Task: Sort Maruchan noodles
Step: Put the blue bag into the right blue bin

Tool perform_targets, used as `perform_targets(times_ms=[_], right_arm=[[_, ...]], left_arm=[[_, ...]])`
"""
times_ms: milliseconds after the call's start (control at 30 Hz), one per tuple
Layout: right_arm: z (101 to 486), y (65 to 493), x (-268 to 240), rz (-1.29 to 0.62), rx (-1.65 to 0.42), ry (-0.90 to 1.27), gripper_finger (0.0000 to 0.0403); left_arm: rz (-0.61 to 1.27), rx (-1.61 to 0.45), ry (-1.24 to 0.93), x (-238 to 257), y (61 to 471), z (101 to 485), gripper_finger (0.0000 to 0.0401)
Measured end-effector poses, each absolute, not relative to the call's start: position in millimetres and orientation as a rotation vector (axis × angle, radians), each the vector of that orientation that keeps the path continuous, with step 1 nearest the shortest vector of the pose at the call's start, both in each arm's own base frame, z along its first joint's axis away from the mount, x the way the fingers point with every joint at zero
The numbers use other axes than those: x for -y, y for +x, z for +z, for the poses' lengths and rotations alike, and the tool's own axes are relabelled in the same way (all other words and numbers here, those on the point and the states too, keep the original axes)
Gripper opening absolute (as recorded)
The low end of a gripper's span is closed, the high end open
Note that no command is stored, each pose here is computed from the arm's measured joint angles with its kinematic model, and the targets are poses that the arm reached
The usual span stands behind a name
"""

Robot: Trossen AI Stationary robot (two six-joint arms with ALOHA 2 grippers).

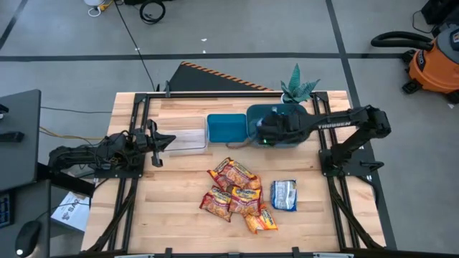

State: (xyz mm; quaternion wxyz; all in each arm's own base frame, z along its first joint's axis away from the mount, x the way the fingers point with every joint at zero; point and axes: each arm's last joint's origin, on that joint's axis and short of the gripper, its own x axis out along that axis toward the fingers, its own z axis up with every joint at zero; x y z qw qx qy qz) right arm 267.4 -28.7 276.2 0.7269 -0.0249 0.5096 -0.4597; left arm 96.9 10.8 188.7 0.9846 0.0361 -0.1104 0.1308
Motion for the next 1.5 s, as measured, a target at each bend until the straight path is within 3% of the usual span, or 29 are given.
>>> perform_targets(times_ms=[333, 700, 933, 1133, 1500], right_arm=[[276, 281, 55, -0.818, -1.123, 0.074, 0.0045], [272, 277, 43, -0.670, -1.237, 0.124, 0.0097], [270, 276, 9, -0.397, -1.330, 0.168, 0.0098], [265, 281, -42, -0.212, -1.261, 0.111, 0.0099], [217, 258, -98, -0.185, -1.275, 0.191, 0.0121]], left_arm=[[0.263, 0.222, 0.073, -11, 97, 189, 0.0018], [0.263, 0.222, 0.073, -11, 97, 189, 0.0018], [0.263, 0.222, 0.073, -11, 97, 189, 0.0018], [0.263, 0.222, 0.073, -11, 97, 189, 0.0018], [0.263, 0.222, 0.073, -11, 97, 189, 0.0018]])
